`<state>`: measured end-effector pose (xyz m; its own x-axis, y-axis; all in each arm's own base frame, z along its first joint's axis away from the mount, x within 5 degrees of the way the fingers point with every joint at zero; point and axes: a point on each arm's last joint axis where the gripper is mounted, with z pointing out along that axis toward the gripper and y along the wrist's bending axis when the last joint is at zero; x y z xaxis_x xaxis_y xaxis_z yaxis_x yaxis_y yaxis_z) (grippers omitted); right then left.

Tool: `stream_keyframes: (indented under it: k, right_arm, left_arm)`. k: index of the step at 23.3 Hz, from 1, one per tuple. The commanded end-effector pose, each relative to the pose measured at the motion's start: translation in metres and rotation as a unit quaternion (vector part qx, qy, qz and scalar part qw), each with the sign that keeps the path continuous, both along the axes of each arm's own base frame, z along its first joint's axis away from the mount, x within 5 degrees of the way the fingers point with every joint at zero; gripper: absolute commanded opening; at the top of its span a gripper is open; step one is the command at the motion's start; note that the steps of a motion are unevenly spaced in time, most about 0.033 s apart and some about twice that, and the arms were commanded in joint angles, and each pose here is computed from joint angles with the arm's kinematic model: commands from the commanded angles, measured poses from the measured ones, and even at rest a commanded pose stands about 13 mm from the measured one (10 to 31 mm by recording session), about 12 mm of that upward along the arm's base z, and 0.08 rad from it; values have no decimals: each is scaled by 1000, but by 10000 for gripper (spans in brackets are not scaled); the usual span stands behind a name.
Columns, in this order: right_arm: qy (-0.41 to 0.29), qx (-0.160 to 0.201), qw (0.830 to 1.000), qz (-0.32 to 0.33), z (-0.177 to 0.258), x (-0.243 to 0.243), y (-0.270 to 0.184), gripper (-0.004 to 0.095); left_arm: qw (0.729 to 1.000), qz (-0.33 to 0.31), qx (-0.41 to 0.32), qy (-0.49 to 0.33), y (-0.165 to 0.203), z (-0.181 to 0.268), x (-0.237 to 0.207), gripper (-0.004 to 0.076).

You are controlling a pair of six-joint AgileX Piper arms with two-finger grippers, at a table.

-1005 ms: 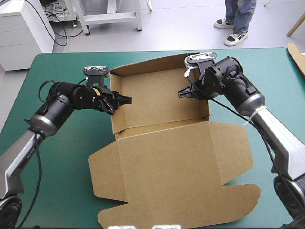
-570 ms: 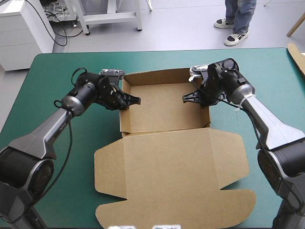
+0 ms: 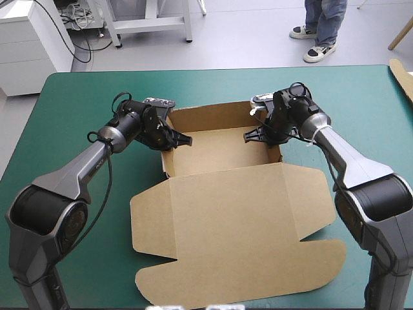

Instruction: Fold the box

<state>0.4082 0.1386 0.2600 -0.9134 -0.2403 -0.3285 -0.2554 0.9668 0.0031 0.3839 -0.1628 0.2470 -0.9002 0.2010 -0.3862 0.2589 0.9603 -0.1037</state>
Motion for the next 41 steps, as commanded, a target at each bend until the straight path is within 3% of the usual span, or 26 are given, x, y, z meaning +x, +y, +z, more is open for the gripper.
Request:
stream_keyframes:
  k: [1,4,5,6,8,10,19,26,33,41]
  right_arm:
    - [-64,8,998,18,34,3,-1,-5]
    - [-77,11,997,18,49,5,-1,61]
    - [-83,10,996,24,58,5,-1,132]
    - [-86,9,996,27,62,5,-1,183]
    - [-91,8,995,27,79,2,-2,387]
    - [-102,12,994,27,89,2,-3,469]
    - [-138,36,989,26,123,-16,-8,473]
    - [-204,45,978,25,176,-51,-21,469]
    - [-228,50,972,23,194,-66,-27,469]
    - [-175,30,984,24,150,-32,-16,469]
  left_arm:
    - [999,-32,-7,-40,-6,20,0,162]
    - [998,-32,-14,-46,-7,28,1,305]
    - [998,-30,-23,-45,-8,34,1,395]
    - [998,-30,-25,-47,-9,37,2,426]
    - [998,-33,-26,-49,-9,51,2,454]
    - [998,-35,-27,-48,-9,64,1,454]
    - [998,-47,-21,-47,-5,124,-9,453]
    - [987,-49,-55,-146,8,197,-38,453]
    - [976,-46,-65,-204,27,240,-79,453]
    - [984,-84,-10,-154,50,208,-128,452]
